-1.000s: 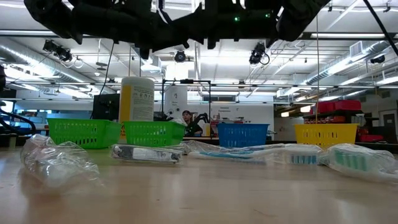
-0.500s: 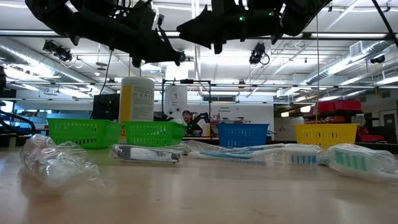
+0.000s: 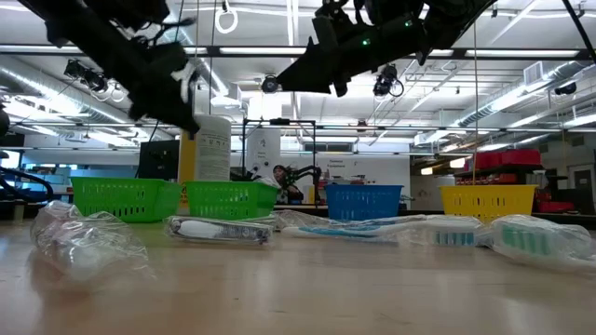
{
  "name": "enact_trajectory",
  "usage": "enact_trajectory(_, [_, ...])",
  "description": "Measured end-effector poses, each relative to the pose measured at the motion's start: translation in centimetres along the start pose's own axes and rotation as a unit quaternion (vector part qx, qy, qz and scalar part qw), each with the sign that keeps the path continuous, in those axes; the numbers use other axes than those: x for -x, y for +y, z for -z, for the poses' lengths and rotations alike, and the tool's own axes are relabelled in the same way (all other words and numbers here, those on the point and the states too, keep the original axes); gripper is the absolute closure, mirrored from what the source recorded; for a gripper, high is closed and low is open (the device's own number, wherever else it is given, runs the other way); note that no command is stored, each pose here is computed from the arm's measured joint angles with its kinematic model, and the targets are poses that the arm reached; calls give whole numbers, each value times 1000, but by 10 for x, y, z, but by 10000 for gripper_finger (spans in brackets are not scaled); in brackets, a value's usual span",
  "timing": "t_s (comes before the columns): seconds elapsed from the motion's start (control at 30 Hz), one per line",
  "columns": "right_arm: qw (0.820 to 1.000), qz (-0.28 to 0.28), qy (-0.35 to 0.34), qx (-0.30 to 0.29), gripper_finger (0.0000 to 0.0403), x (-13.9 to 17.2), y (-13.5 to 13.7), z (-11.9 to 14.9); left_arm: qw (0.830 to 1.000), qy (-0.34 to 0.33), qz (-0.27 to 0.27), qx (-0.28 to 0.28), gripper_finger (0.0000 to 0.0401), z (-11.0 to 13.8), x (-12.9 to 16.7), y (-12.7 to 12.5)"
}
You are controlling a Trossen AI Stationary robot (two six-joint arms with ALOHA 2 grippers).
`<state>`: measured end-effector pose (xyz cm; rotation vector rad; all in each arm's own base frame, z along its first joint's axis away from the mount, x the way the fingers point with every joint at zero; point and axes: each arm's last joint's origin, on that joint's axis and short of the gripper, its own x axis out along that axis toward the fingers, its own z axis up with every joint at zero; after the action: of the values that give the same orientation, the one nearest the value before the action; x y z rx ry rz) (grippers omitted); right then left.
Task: Pick & Place Travel size toiletries
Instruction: Put the blue razor into the left green bin
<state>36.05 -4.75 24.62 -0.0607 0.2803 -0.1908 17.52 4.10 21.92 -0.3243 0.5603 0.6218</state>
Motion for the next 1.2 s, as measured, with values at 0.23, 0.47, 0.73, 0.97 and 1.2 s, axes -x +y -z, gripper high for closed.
enact_trajectory(0.23, [1000,0,6,0,251,0,0,1,987,144,-33,63,362,25,-2,12])
enact_trajectory(0.47, [1000,-2,25,2,251,0,0,5,966,236,-12,107,361,37,-9,9])
enact_trajectory(0.73, [999,-3,32,8,251,0,1,6,937,325,-34,123,357,52,-24,7])
enact_trajectory(0.97, [999,-4,32,8,251,0,1,6,933,337,-50,120,333,55,-31,7])
enact_trajectory(1.2, [999,-7,31,8,251,0,1,6,936,332,-52,107,283,55,-31,7])
